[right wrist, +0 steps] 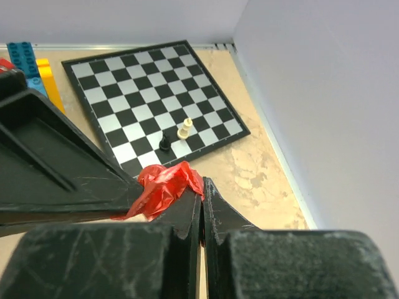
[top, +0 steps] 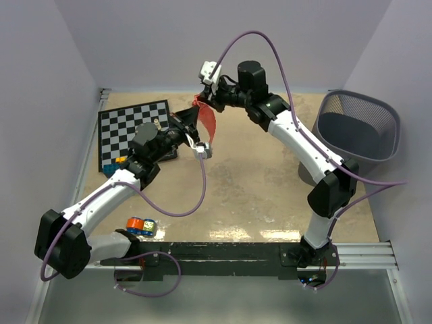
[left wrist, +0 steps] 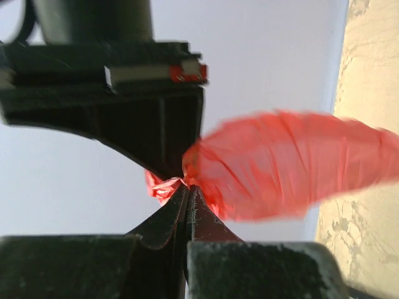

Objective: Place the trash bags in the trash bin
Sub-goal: Unfold the trash bag at the center of the board.

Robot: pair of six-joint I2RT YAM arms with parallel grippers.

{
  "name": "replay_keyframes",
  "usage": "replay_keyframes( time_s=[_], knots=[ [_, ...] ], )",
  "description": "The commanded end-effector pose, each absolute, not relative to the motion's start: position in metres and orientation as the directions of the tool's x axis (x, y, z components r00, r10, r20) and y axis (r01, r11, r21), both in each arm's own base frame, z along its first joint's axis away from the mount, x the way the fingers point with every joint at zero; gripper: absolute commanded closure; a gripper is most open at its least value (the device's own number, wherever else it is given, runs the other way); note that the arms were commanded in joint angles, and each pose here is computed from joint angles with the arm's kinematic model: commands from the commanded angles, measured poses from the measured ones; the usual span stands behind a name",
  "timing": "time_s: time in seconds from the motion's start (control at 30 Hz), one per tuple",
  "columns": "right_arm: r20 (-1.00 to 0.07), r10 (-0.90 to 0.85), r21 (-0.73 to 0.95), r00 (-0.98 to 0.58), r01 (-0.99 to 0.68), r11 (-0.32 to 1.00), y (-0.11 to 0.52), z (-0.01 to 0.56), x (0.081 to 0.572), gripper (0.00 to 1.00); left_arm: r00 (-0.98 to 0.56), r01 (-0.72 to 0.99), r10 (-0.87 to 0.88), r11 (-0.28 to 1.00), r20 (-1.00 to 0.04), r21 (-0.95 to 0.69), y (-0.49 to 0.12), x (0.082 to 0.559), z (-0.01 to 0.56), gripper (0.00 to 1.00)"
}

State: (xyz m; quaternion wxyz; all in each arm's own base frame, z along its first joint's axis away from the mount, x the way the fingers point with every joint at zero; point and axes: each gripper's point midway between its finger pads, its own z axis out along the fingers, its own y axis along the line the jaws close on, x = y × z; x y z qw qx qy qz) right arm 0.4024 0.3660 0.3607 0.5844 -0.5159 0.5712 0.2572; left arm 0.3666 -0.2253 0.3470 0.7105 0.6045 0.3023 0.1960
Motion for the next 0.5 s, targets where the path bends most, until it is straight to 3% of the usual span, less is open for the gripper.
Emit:
replay_keyframes(
  time_s=[0.0,0.23,0.47],
  knots=[
    [-0.928,-0.299,-0.318,0.22,-0.888,0.333,0.372,0.35,0.405,1.0,0.782,0.007,0.603,0.244,-0.157,0.97,-0.23,0.358,0.39,1.0],
    [-0.933,-0.216,-0.328,0.287,-0.927,0.182,0.374,0.388,0.351,1.0,0.695,0.037,0.69,0.249,-0.204,0.968,-0.214,0.392,0.36,1.0],
    [-0.926,-0.208,-0.364,0.315,-0.891,0.272,0.358,0.413,0.372,1.0,0.674,0.101,0.706,0.204,-0.218,0.974,-0.207,0.384,0.331,1.0]
  ],
)
